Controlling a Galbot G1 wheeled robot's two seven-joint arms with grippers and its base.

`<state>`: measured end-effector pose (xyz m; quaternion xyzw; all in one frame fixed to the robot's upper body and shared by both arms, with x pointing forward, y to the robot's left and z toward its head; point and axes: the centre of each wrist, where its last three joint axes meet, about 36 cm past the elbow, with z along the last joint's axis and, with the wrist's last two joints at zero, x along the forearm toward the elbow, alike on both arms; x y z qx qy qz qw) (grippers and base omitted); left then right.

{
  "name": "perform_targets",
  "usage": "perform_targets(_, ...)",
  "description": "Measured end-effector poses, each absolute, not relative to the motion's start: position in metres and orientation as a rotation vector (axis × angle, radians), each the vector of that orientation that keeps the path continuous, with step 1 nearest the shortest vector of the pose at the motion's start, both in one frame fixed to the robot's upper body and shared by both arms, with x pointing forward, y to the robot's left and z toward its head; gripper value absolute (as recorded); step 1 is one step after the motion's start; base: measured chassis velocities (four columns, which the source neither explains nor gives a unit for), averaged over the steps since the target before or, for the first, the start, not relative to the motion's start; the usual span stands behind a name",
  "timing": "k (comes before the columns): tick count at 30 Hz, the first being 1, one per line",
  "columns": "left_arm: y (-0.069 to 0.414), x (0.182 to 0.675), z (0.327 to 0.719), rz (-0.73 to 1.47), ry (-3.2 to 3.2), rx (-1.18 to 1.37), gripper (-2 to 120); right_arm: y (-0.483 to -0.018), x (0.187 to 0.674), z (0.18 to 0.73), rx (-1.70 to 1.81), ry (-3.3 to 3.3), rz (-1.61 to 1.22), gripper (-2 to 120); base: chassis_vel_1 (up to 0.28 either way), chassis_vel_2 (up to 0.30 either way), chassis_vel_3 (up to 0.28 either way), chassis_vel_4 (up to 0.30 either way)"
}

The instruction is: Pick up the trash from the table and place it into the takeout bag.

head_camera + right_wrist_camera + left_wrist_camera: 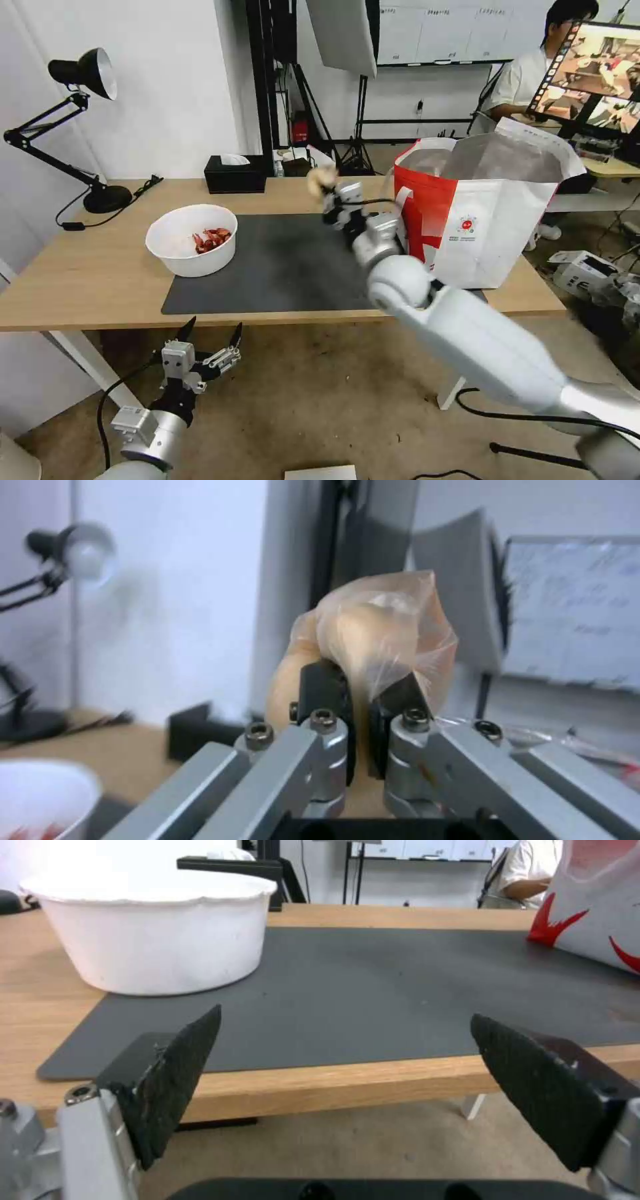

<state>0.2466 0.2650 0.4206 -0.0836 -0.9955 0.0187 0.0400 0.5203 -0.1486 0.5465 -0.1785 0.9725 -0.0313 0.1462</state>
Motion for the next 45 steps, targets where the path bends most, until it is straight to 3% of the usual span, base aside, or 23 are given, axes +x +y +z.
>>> perform_targets(10,0.259,0.246,0.422,0.060,-3.047,-0.274,100,-0.206,0.541,0.581,-0.114,2.704,-0.149,2,0.000,0.000,0.000,0.000)
perform_targets(27,0.255,0.246,0.423,0.069,-3.047,-0.289,100,-0.232,0.536,0.593,0.193,2.918,-0.237,4,0.000,0.000,0.000,0.000)
perform_targets(30,0.256,0.246,0.424,0.066,-3.049,-0.290,100,-0.235,0.532,0.596,0.186,2.971,-0.237,18,0.000,0.000,0.000,0.000)
perform_targets(38,0.255,0.245,0.426,0.074,-3.046,-0.295,100,-0.238,0.526,0.606,0.164,3.035,-0.261,41,0.000,0.000,0.000,0.000)
perform_targets(40,0.253,0.245,0.427,0.079,-3.043,-0.298,100,-0.240,0.525,0.610,0.156,3.056,-0.262,55,0.000,0.000,0.000,0.000)
perform_targets(42,0.253,0.245,0.428,0.080,-3.043,-0.299,100,-0.240,0.524,0.612,0.150,3.065,-0.258,58,0.000,0.000,0.000,0.000)
perform_targets(45,0.253,0.245,0.430,0.080,-3.047,-0.303,100,-0.241,0.524,0.614,0.137,3.083,-0.242,73,0.000,0.000,0.000,0.000)
